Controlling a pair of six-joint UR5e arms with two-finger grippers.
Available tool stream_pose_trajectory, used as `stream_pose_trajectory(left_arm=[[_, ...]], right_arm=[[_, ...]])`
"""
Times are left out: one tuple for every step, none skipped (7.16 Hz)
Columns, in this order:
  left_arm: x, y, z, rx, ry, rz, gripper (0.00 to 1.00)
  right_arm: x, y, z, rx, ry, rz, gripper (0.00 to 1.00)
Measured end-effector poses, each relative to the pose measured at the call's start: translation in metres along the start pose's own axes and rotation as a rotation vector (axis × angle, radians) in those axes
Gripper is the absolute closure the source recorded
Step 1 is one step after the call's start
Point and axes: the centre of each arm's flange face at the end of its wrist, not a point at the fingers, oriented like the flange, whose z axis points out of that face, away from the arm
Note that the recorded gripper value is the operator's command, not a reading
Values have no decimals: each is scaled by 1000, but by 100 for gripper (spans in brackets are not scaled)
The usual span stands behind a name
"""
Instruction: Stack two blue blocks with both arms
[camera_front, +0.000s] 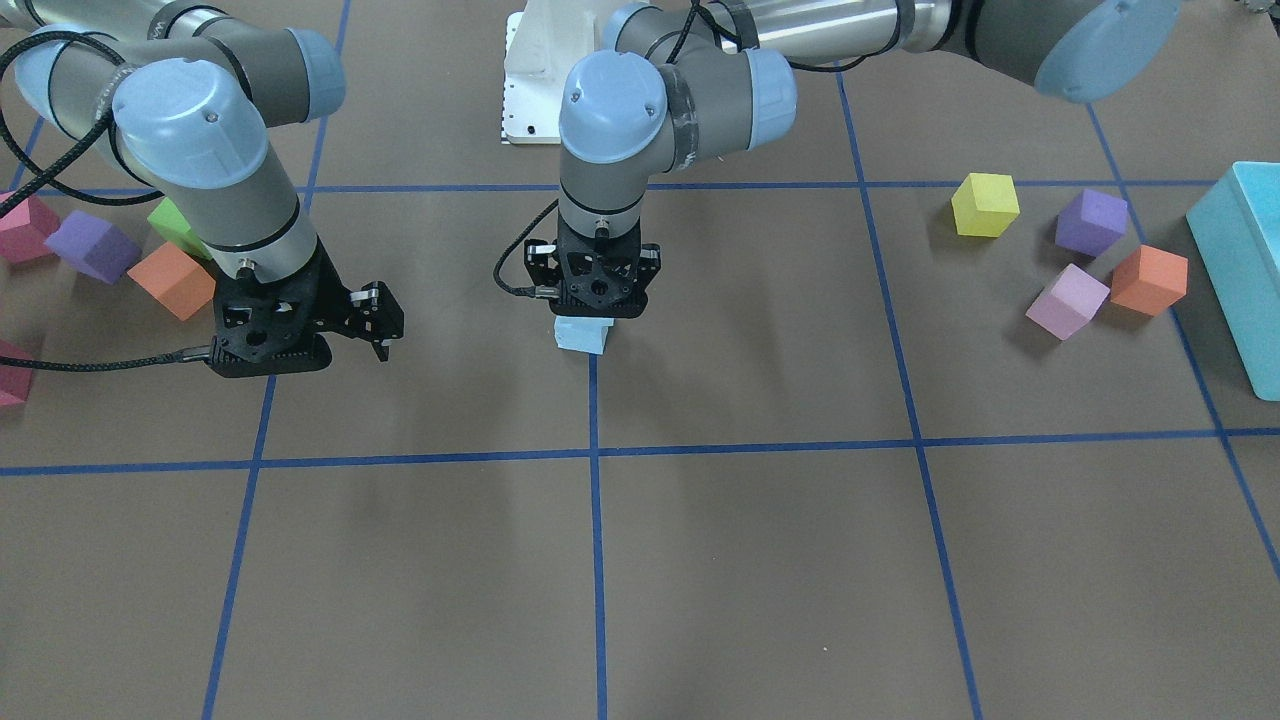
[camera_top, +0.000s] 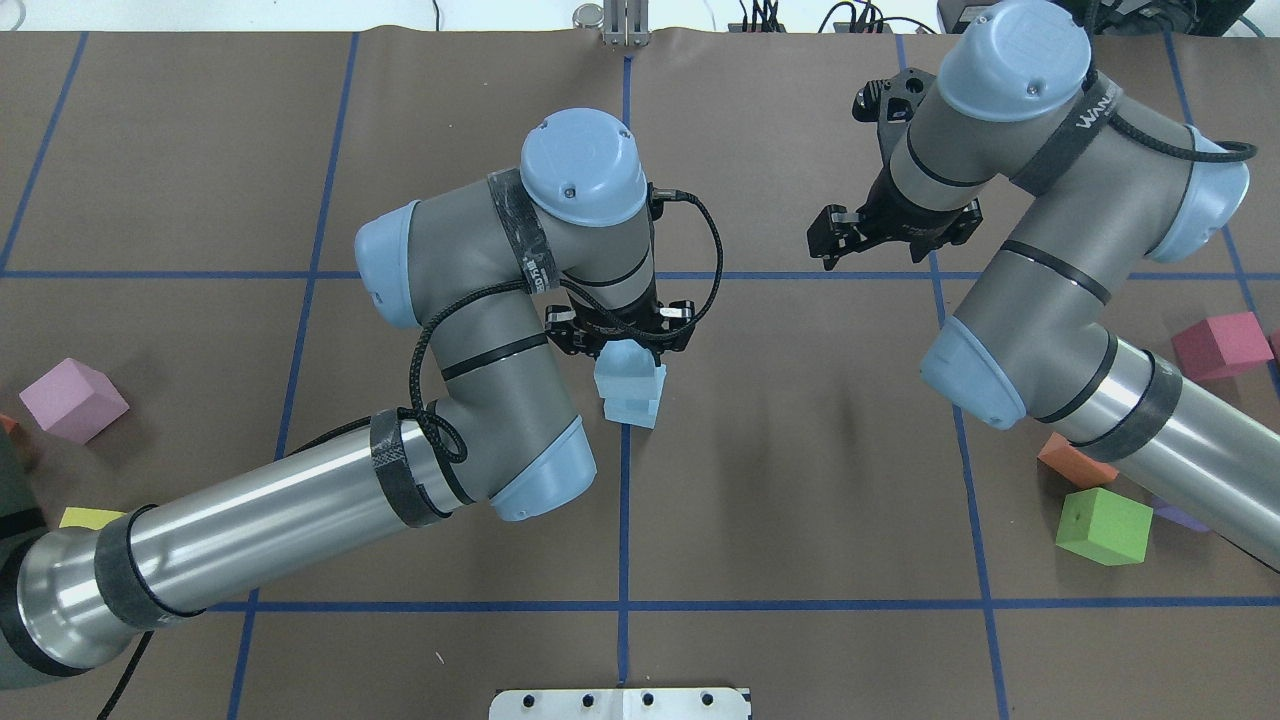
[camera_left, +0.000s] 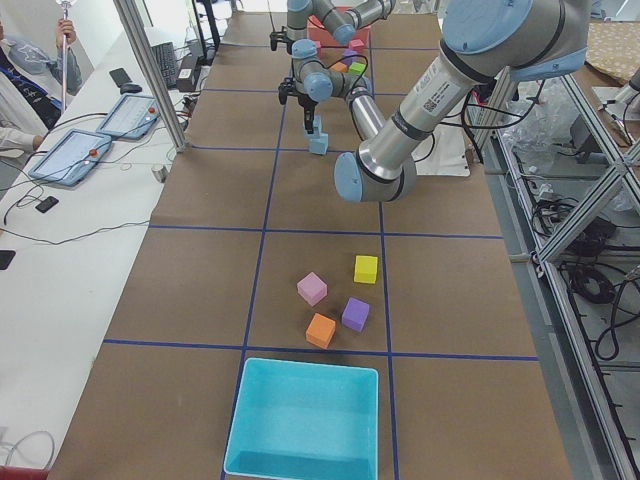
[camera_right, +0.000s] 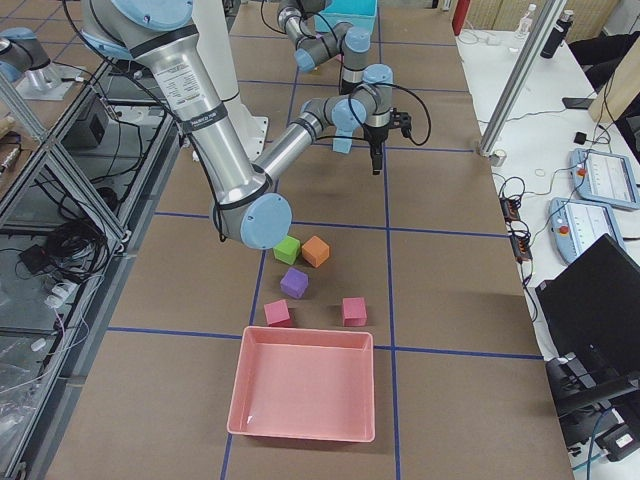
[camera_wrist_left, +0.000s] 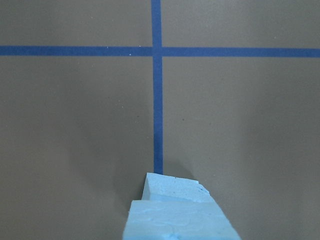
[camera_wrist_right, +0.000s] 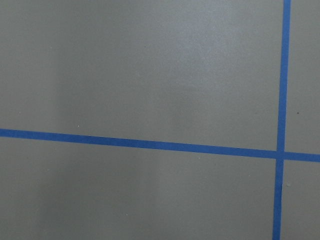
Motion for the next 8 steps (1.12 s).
stream_pose_trajectory(left_arm=[[1,3,2,-4,-2,-3,47],[1,4,4,-6,-3,-4,46],[0,5,7,-4,-7,-2,45],[2,9,11,1,-13,3,44],[4,12,14,6,-18,8,44],[5,15,16,8,-19,11,42],[6,15,15,9,-17,12,40],[7,16,14,10,-15,14,35]], right_arm=[[0,0,0,0,0,0,0],[0,0,0,0,0,0,0],[0,0,0,0,0,0,0],[0,0,0,-1,0,0,0],[0,0,1,-1,0,0,0],[0,0,1,-2,1,0,0],[0,0,2,-2,2,0,0],[0,0,2,-3,3,0,0]])
